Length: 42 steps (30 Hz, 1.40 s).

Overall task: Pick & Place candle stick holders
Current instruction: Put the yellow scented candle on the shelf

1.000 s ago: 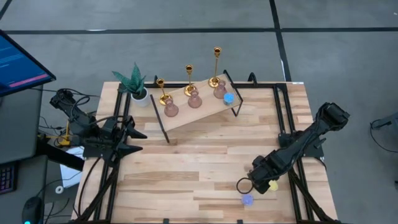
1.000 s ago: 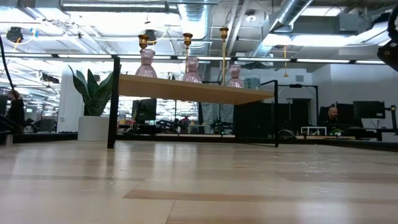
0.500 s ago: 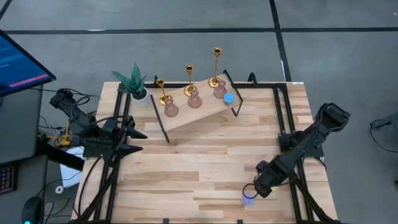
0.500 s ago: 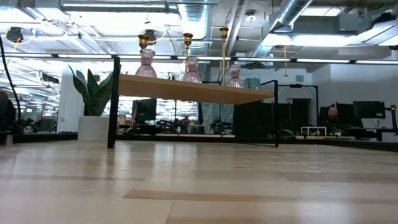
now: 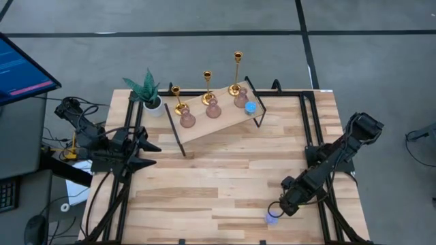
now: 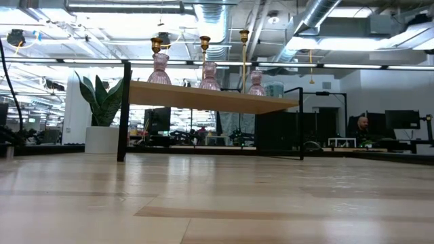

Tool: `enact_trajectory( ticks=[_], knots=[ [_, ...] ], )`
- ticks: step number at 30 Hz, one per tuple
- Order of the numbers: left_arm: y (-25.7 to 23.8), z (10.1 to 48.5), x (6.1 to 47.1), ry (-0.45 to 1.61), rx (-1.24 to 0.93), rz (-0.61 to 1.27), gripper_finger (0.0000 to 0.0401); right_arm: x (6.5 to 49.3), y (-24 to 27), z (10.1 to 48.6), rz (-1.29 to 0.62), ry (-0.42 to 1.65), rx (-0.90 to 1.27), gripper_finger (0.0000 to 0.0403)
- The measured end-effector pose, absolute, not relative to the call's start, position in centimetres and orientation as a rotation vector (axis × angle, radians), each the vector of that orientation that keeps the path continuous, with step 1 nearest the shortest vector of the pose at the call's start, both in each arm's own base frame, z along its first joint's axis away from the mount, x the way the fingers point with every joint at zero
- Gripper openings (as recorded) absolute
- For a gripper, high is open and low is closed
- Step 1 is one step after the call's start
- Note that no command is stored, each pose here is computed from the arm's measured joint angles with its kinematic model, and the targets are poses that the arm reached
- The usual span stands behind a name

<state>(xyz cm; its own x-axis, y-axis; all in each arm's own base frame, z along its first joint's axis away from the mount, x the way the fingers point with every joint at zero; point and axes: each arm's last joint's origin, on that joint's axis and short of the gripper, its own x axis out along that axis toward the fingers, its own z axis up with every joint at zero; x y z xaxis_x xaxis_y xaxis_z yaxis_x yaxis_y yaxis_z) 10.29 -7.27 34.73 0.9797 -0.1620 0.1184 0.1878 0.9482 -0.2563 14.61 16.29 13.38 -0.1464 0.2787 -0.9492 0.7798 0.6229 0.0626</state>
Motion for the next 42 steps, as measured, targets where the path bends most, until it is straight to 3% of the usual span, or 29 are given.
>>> enact_trajectory(
  ticks=[8, 17, 24, 28, 42],
  knots=[
    [-7.3, 34.7, 10.3, -0.096, -0.27, -0.178, 0.0214, 14.6, 16.3, 13.4, -0.541, 1.724, 0.871, 0.0213],
    [-7.3, 34.7, 10.3, -0.097, -0.271, -0.178, 0.0214, 15.5, 15.4, 13.4, -0.533, 1.693, 0.875, 0.0232],
    [-7.3, 34.7, 10.3, -0.097, -0.266, -0.178, 0.0214, 17.4, 13.3, 13.5, -0.497, 1.655, 0.885, 0.0215],
    [-7.3, 34.7, 10.3, -0.098, -0.25, -0.177, 0.0214, 18.9, 11.6, 13.7, -0.479, 1.604, 0.877, 0.0226],
    [-7.3, 34.7, 10.3, -0.099, -0.248, -0.177, 0.0214, 24.4, 6.2, 17.4, -0.385, 1.39, 0.805, 0.0224]
  ],
)
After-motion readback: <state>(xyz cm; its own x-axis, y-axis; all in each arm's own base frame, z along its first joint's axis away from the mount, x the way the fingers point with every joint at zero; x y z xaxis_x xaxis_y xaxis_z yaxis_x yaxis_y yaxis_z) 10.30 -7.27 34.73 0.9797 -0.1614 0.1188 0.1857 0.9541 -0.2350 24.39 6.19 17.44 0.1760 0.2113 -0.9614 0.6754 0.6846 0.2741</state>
